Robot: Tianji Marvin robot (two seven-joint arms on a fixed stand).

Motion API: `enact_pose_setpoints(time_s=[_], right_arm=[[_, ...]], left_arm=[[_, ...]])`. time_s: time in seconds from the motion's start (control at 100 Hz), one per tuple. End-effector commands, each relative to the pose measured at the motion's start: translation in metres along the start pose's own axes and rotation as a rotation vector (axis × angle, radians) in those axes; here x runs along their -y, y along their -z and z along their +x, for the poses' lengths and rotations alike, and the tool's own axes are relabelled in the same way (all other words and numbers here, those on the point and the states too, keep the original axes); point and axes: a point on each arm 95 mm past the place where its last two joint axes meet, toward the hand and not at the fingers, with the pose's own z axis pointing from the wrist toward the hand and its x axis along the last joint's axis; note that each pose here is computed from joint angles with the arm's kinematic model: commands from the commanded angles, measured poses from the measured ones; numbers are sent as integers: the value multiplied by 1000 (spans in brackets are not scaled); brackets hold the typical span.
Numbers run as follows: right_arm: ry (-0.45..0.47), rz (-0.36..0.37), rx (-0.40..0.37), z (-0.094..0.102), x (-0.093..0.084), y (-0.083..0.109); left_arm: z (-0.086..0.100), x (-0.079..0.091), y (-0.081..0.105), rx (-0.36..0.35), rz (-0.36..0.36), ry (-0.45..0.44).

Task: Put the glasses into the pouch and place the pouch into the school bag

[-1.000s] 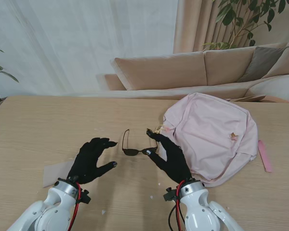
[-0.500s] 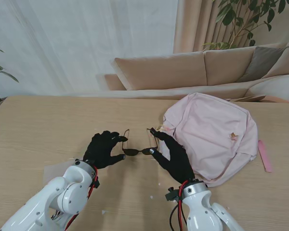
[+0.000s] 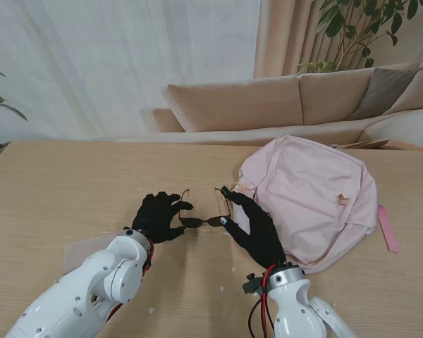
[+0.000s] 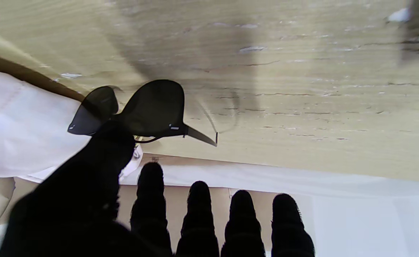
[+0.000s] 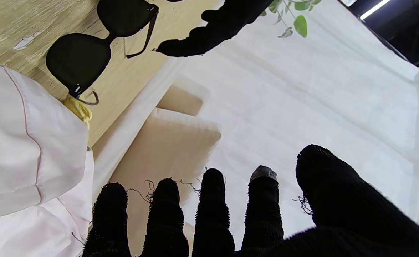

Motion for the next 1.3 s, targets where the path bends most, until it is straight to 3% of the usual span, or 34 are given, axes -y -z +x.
enact_pose_setpoints(time_s=[0.0, 0.61, 1.29], right_arm=[[-11, 9, -2, 2, 3, 2], [-17, 9, 3, 1, 2, 1], [-15, 7, 10, -1, 1, 2]], left_arm=[[3, -5, -2, 6, -21, 10], [8, -20, -27, 67, -16, 82], [12, -23, -33, 88, 11, 178]])
